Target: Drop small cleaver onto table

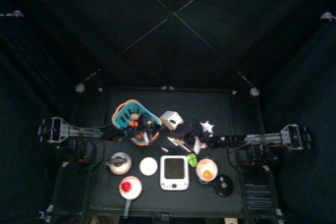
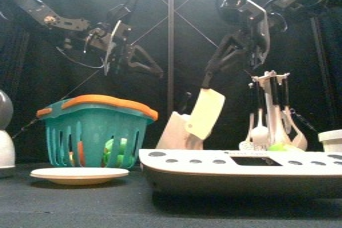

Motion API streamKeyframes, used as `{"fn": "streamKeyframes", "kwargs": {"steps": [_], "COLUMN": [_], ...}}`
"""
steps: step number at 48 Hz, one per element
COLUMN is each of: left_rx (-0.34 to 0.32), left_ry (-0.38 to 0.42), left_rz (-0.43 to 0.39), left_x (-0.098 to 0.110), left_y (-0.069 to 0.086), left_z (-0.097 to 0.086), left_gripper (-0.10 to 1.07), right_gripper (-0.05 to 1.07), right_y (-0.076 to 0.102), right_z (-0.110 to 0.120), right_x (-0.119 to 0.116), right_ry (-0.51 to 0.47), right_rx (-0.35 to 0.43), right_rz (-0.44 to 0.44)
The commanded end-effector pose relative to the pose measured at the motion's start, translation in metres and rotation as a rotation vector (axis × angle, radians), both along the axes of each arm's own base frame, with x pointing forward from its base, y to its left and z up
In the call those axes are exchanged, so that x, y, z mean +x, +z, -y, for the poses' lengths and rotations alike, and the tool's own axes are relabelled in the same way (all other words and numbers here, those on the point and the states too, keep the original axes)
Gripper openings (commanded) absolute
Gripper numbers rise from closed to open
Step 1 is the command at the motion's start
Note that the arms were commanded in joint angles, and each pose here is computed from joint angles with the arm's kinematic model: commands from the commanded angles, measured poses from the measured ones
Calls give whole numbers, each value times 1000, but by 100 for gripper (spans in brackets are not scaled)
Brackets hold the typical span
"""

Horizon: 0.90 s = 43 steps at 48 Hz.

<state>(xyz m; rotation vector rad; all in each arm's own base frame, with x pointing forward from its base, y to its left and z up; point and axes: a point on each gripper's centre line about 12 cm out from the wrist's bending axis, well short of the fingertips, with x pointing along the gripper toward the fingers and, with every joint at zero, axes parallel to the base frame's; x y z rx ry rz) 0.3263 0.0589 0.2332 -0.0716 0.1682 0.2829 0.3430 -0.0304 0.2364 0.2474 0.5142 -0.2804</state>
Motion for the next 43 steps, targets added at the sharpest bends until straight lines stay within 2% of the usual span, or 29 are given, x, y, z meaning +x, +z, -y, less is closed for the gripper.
{"fn": "streamKeyframes", "kwargs": {"steps": [1,6,13,17,22,30,38,43], "left_rx": [10,14,14,13,12,11,7,-3], "left_ry": [-4,6,6,5,6,6,6,10], "left_rz": [51,88,92,89,87,83,84,87], "left_x": [-13,-33,-37,-36,-36,-36,-36,-36], "left_y": [14,16,16,15,14,13,13,13], "left_z": [3,5,5,6,5,5,6,6], "left_gripper": [35,35,35,35,35,35,35,35], "right_gripper": [40,45,73,81,81,81,81,81], "right_y": [8,1,0,-5,-6,3,19,37], "right_z": [2,4,5,6,8,14,15,20], "right_x": [15,33,36,30,26,15,-1,-2], "right_ry": [3,-4,-7,-21,-34,-93,-110,-106], "right_rx": [-10,-11,-20,-23,-28,-48,-60,-106], "right_rz": [20,-1,-8,-25,-33,-32,4,50]}}
